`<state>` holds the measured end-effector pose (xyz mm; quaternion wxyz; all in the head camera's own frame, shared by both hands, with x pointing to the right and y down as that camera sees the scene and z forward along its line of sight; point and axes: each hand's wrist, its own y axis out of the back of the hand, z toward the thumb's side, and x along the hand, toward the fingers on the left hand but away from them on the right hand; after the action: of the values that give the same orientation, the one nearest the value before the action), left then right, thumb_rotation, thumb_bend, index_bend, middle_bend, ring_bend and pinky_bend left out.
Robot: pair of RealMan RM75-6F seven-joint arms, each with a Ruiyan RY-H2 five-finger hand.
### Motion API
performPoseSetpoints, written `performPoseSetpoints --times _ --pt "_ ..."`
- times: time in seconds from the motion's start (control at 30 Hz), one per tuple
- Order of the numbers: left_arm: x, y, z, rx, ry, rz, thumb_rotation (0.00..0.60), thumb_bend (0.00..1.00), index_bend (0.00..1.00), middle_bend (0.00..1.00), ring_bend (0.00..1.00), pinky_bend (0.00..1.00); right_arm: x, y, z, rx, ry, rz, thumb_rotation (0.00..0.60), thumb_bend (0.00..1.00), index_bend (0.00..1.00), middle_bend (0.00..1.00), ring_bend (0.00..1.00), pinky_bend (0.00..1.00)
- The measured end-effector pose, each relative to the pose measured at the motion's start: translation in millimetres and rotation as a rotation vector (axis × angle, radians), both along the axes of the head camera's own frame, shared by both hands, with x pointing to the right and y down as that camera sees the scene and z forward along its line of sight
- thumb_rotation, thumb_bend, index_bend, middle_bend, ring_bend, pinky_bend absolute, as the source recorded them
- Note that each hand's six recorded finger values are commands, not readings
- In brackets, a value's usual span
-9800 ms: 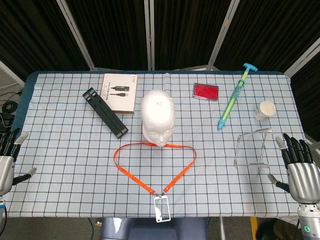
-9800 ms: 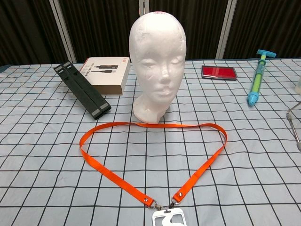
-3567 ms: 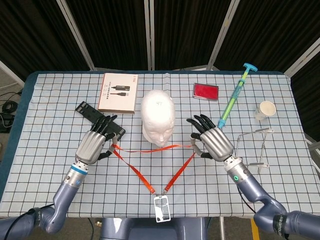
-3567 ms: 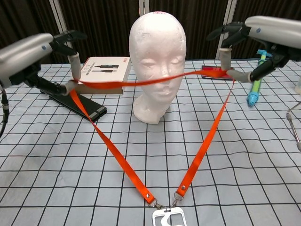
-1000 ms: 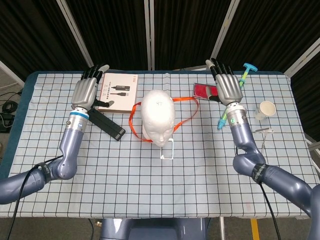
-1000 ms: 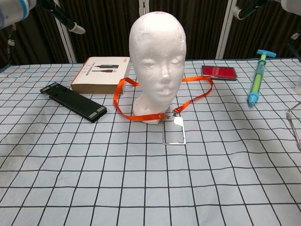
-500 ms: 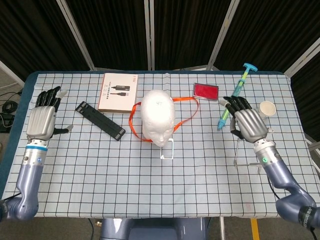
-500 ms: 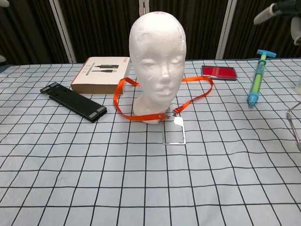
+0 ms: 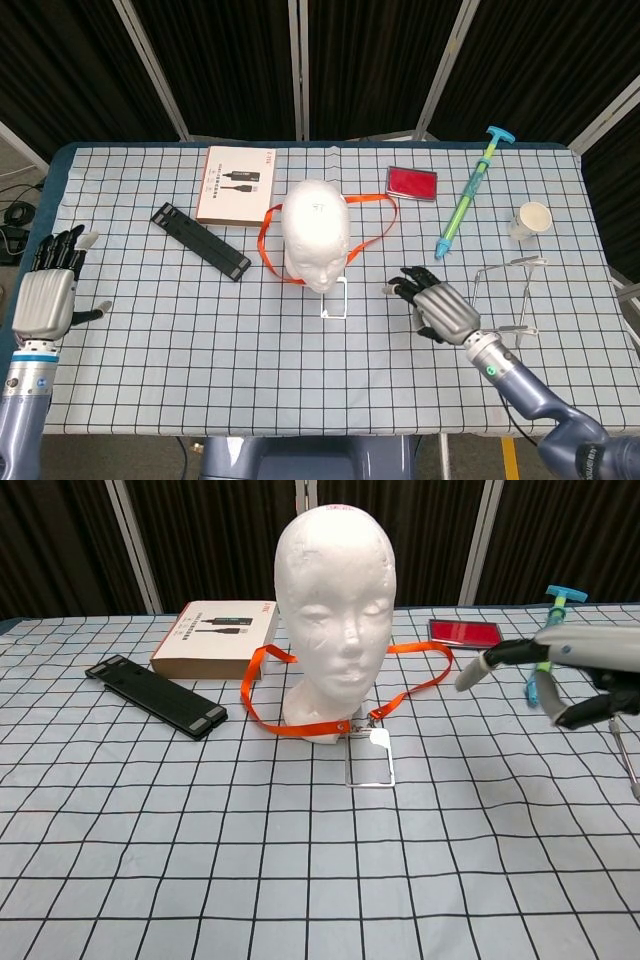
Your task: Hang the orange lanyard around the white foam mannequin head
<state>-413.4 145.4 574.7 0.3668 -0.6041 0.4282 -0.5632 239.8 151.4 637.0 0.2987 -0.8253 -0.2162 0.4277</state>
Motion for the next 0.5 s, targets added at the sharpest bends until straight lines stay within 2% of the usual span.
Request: performPoseSetpoints --times 0.23,0.5 --pt "-6.0 2.2 0.1 0.004 -0.003 -0.004 0.600 0.00 0.00 0.00 0.00 0.00 -49.1 8.9 22.0 -0.031 -0.022 -0.040 0.600 1.00 0.21 0.15 0.06 0.00" --pt "-13.5 -0.8 2.4 0.001 -0.001 -0.020 0.600 0.00 0.00 0.00 0.00 0.00 -85.2 19.3 48.7 -0.074 -0.010 -0.042 0.600 1.00 0.21 0.15 0.06 0.00"
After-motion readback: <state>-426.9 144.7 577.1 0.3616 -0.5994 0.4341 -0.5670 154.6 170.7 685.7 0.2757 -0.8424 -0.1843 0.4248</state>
